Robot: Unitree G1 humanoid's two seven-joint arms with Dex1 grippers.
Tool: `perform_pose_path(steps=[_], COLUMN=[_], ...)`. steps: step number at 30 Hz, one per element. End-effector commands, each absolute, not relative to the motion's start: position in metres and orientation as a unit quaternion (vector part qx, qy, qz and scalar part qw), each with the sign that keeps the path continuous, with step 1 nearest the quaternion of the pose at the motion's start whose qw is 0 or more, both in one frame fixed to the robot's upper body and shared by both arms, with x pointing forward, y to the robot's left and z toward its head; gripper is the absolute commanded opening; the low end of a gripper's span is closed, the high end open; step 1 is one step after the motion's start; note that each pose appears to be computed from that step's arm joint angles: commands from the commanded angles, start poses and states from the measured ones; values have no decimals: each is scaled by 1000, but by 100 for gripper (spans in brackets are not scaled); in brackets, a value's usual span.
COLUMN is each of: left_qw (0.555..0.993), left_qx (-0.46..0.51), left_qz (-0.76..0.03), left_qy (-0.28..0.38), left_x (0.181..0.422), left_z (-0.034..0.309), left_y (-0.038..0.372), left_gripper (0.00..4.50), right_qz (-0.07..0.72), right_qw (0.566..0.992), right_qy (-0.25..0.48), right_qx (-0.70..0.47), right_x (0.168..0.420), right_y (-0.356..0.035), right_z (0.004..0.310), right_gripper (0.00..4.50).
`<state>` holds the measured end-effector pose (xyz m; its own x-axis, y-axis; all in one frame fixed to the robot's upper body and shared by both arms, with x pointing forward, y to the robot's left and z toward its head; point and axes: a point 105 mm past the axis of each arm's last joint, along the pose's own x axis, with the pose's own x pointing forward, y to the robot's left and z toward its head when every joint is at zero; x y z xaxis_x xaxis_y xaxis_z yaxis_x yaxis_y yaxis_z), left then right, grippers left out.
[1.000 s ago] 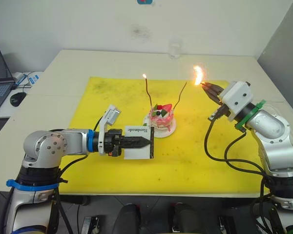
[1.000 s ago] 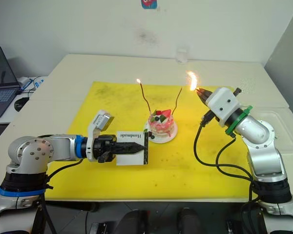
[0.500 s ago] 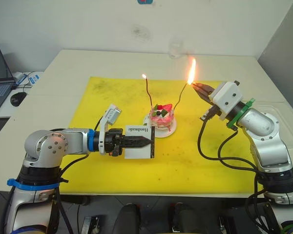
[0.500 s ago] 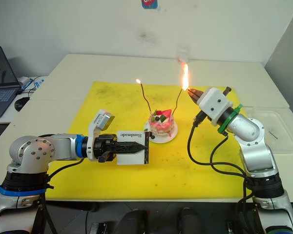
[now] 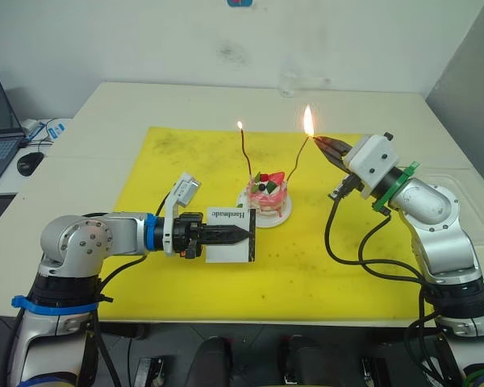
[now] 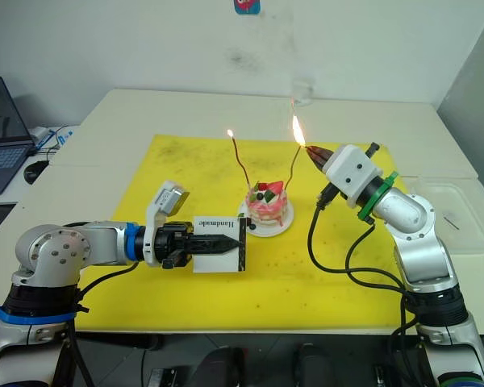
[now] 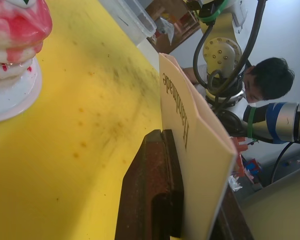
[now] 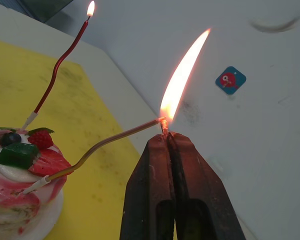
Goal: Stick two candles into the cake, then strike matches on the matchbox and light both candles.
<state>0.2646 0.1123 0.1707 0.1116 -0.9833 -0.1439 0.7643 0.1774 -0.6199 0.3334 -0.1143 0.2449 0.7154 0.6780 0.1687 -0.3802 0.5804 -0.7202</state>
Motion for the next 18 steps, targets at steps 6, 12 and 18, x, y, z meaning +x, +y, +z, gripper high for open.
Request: perform_pose_path(steps=[6,12,18], left_qw=[718,718,719], left_qx=[-196,-196,-197], left_qz=[-616,-617,-616], left_qy=[257,256,256], left_x=[263,264,264], left_z=[179,179,179], left_y=[113,112,112], left_gripper=[0,0,0], right_qz=[306,306,303], right_qw=[855,857,862], right_qy=[-238,-226,-212], right_qx=[-345,-347,-348], right_x=[328,328,329], right_y=[-112,-114,-119], right_z=[254,249,243], right_gripper=[3,3,3])
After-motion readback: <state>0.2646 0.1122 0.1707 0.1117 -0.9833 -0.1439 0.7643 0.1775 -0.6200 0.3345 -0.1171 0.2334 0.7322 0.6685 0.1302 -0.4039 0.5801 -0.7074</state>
